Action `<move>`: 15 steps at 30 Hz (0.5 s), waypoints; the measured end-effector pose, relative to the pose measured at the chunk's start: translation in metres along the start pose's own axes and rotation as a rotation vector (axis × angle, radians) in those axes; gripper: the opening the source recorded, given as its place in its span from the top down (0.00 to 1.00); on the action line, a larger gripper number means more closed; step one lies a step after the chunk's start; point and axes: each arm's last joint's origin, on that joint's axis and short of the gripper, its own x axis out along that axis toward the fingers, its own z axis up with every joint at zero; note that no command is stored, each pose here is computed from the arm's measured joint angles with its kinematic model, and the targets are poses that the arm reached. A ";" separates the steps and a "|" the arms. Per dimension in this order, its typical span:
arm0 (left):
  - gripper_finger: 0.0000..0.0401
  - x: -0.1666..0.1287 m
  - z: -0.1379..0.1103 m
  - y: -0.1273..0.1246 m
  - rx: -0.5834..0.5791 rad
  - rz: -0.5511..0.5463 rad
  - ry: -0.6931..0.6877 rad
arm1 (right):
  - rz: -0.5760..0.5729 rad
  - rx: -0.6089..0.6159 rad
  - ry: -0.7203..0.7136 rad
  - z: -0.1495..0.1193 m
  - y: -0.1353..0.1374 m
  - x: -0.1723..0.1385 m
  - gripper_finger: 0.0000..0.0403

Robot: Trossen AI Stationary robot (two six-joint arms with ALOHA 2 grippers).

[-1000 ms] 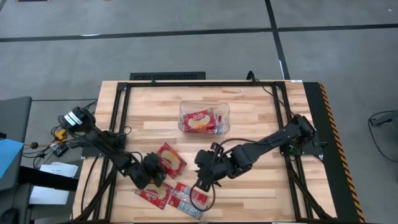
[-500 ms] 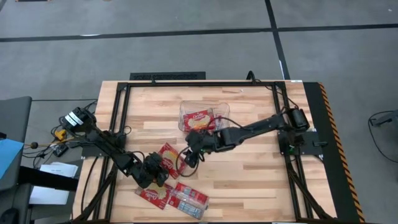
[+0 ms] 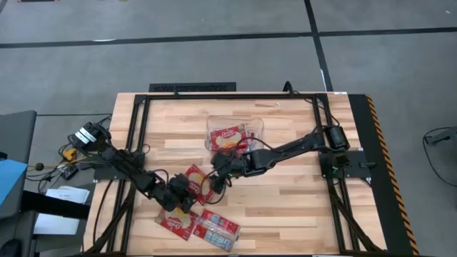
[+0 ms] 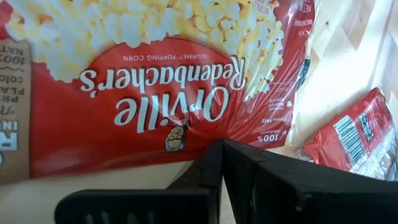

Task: Sort popcorn bags into baskets
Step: Put the red popcorn bag into the transparent bin

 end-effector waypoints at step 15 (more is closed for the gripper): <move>1.00 0.003 0.004 -0.001 0.024 -0.015 0.007 | -0.011 0.025 0.058 -0.020 -0.008 0.028 0.35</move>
